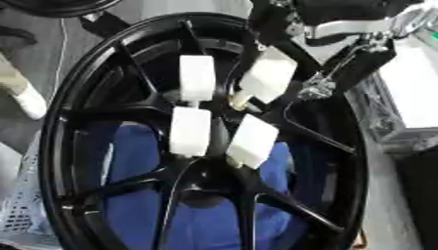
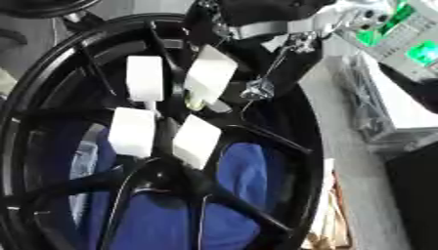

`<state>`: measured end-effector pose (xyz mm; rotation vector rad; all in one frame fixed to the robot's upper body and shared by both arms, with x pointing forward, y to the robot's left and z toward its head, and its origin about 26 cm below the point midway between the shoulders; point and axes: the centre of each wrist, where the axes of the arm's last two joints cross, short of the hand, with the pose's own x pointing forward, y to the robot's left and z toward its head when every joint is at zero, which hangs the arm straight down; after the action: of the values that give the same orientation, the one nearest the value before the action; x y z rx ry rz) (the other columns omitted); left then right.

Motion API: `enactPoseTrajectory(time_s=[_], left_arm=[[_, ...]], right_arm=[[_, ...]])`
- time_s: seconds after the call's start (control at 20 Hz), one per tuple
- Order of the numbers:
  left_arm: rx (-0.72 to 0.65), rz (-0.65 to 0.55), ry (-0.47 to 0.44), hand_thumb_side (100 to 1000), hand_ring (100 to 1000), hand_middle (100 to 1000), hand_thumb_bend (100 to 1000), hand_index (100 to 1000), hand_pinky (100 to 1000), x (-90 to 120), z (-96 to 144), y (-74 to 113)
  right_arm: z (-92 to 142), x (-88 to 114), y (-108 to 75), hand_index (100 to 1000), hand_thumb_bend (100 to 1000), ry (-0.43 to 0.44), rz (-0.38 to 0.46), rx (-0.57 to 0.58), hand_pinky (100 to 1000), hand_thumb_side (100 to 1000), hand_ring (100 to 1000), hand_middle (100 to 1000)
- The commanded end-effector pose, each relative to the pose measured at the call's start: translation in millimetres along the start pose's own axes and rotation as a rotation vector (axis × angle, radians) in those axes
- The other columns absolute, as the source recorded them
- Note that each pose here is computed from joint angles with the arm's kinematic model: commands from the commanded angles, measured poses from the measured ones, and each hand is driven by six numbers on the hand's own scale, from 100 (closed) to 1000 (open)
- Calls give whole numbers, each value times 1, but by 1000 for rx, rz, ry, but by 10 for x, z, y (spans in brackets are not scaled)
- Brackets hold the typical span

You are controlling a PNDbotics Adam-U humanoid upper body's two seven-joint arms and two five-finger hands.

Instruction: Pull the pin out of the wheel hub.

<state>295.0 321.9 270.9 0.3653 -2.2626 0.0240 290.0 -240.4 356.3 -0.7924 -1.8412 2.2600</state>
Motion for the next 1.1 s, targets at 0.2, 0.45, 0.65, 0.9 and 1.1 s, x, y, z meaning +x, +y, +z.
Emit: enactPoseTrajectory(time_s=[0.2, 0.45, 0.65, 0.9, 1.1], left_arm=[[10, -19, -34, 874, 697, 754, 243, 733, 773, 86, -24, 55], [20, -24, -35, 874, 697, 755, 242, 733, 773, 80, -18, 73], [30, -29, -31, 875, 698, 756, 242, 733, 774, 67, -5, 90], [34, -30, -29, 874, 698, 757, 241, 733, 774, 61, 1, 95], [37, -31, -31, 873, 699, 758, 241, 733, 774, 62, 0, 101]], right_arm=[[396, -111, -217, 510, 100, 189, -32, -125, 792, 100, 688, 484], [726, -321, -241, 519, 100, 471, -82, -262, 791, 100, 687, 487], [1130, -749, -76, 536, 100, 781, -112, -323, 792, 100, 691, 500], [1628, -1161, 299, 605, 100, 1125, -138, -289, 801, 100, 723, 545], [1839, -1285, 514, 780, 255, 1274, -175, -235, 842, 100, 819, 737]])
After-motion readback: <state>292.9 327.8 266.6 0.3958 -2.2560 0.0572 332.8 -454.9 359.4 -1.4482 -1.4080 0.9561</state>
